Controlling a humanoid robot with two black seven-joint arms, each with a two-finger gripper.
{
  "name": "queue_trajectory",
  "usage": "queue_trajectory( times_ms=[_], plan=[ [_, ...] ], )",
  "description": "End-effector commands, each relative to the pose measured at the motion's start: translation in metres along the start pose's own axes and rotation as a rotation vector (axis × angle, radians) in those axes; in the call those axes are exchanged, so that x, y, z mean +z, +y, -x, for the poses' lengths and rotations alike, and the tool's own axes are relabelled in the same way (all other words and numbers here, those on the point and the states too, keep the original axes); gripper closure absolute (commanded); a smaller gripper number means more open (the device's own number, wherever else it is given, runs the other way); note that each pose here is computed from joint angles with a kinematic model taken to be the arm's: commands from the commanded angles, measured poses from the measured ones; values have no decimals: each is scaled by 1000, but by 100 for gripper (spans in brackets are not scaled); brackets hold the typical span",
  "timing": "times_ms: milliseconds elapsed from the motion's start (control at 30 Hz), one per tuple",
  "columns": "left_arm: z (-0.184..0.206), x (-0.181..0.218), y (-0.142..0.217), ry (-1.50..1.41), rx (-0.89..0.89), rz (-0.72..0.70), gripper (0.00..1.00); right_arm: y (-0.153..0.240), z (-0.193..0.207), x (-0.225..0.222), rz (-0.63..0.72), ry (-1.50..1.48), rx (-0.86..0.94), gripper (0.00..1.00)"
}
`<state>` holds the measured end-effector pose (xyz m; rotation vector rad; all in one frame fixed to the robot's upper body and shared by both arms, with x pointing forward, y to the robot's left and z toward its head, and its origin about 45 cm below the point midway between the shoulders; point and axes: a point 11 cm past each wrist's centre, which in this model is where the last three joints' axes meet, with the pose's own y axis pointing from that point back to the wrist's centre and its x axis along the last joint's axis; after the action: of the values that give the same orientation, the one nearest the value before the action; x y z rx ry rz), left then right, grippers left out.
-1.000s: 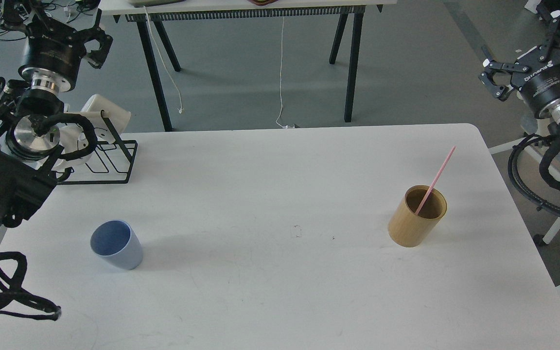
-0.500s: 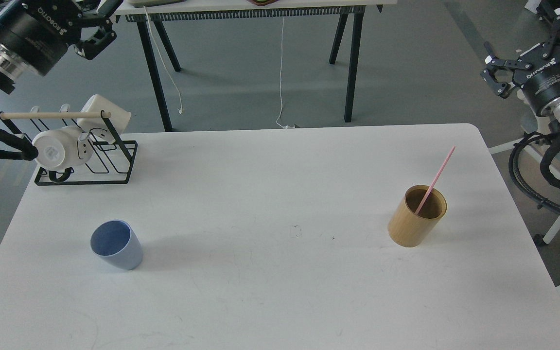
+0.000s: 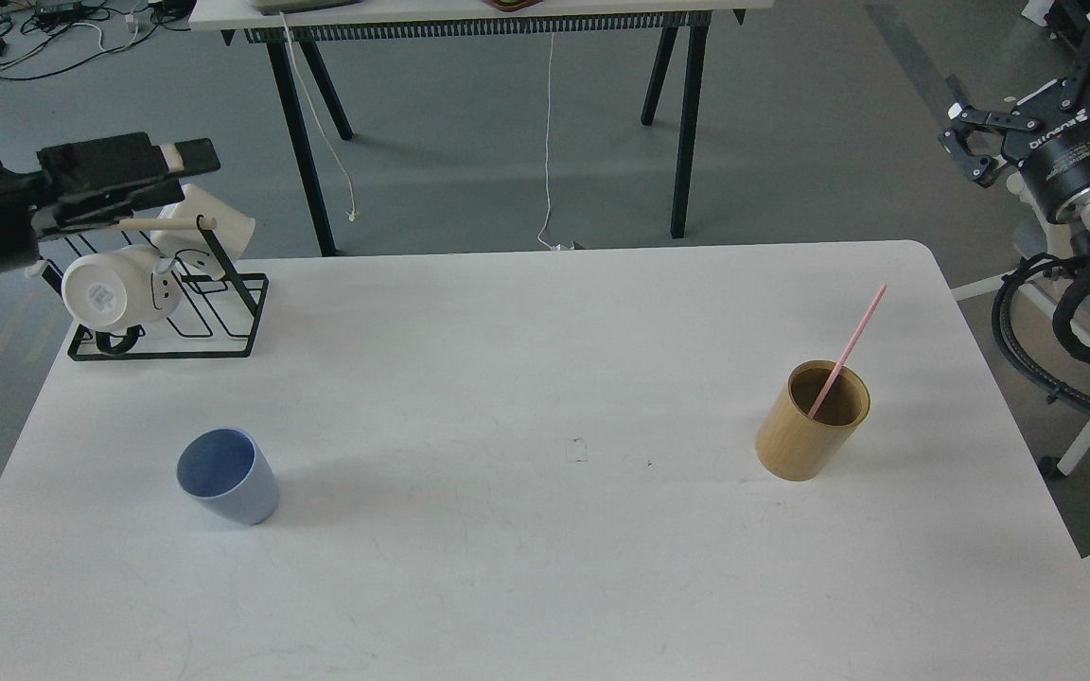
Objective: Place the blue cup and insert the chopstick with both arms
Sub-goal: 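Lower the left gripper from the rack area toward the table, then reach the left gripper to the blue cup and grasp it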
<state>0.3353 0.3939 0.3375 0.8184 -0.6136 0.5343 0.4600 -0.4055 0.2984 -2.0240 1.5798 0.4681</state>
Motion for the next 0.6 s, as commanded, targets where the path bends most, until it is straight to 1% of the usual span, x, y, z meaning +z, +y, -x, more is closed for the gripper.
queue_trajectory(
  times_ms=[0,67,167,233,300,400,467,567],
  plan=[
    [43,-33,5,-93,-172,-142,9,1,-1,-4,-4,8,1,1],
    [70,-50,8,-109,-273,-198,10,1,-1,-4,-4,8,3,1],
    [100,-72,9,-211,-291,-240,10,1,-1,-4,-4,8,3,1],
    [113,-84,10,-255,-311,-262,12,0,-1,-3,-3,5,2,1],
    [127,-94,-2,-265,-330,-260,15,0,0,-1,-1,1,0,1],
    [129,-100,-18,-271,-321,-256,17,-1,1,0,-1,0,-2,1],
    [129,-102,-20,-275,-319,-260,21,-2,2,-1,-3,0,-5,1],
    [131,-104,-21,-308,-337,-266,23,-2,2,-3,-5,2,-6,1]
  ],
)
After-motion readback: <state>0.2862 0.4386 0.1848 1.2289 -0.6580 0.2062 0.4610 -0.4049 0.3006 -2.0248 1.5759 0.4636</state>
